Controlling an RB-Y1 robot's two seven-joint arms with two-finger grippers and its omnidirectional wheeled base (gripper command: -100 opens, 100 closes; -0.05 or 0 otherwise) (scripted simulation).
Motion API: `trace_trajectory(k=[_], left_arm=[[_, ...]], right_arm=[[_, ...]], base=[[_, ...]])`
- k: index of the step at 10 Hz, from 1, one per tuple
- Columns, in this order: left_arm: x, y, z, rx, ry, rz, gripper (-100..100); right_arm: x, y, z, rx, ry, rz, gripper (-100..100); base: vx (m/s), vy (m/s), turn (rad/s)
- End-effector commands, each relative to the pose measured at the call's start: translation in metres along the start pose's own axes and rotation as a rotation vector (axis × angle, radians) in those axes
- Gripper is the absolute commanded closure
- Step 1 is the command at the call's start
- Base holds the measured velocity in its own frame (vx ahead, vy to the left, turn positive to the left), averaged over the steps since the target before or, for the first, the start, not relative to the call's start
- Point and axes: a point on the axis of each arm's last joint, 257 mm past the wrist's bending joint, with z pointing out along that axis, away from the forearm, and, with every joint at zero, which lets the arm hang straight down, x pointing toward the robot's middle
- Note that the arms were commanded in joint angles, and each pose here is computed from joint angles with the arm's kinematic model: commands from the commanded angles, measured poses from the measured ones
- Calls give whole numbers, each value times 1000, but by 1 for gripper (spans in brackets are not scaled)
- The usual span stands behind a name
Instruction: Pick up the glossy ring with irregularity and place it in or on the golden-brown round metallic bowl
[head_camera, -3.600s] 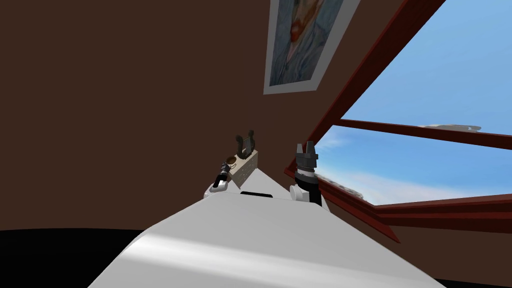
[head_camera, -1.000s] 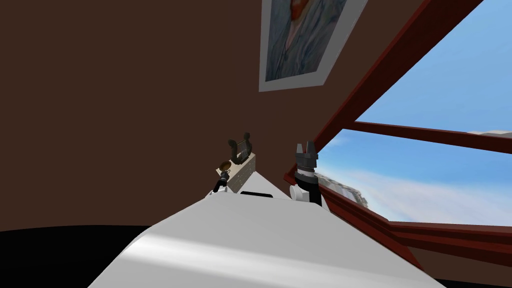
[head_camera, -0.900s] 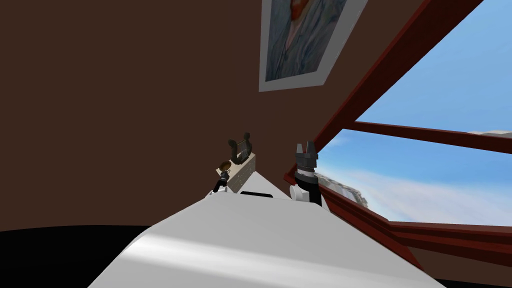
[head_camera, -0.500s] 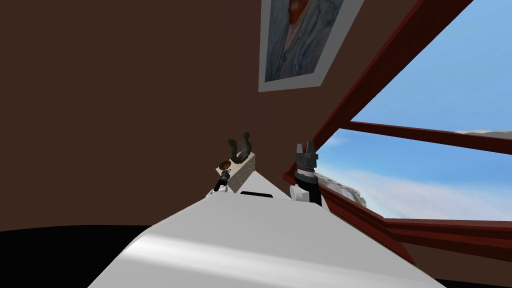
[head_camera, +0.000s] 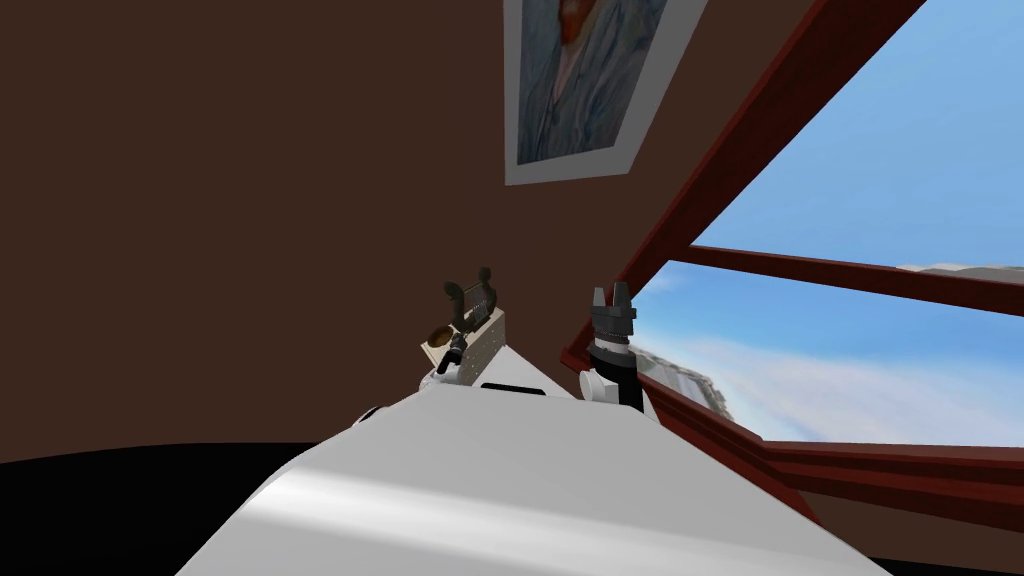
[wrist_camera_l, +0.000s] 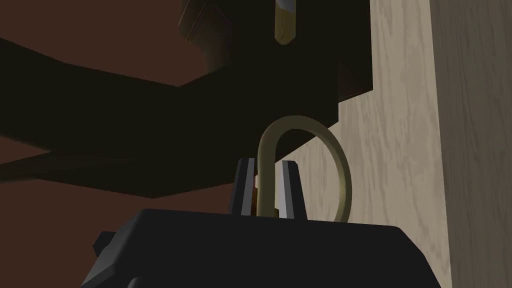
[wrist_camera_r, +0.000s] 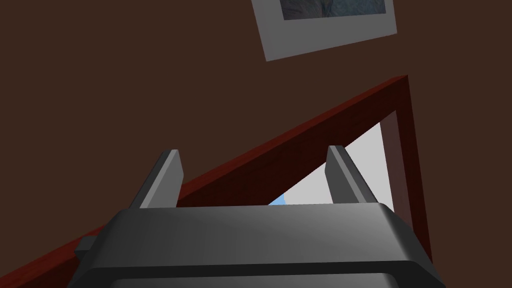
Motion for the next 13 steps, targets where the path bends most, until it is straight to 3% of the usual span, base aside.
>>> trace_trajectory(k=[1,5,6,7,9,13], left_arm=[[9,-13,8,25,19,17,100],[13,-47,21,100,20,24,100],[8,-64,26,137,5,24,100],[8,-64,26,137,5,24,100],[-5,-84,29,184,-30,22,100],[-18,-99,30,218,-66,20,100]], right_arm=[[0,0,0,0,0,0,0],[0,0,0,0,0,0,0],[0,0,0,0,0,0,0],[0,0,0,0,0,0,0],[0,0,0,0,0,0,0],[0,0,0,0,0,0,0]], base=[[37,-2,-1],[-5,16,23],[6,92,94],[11,91,70],[1,104,84],[-7,98,90]])
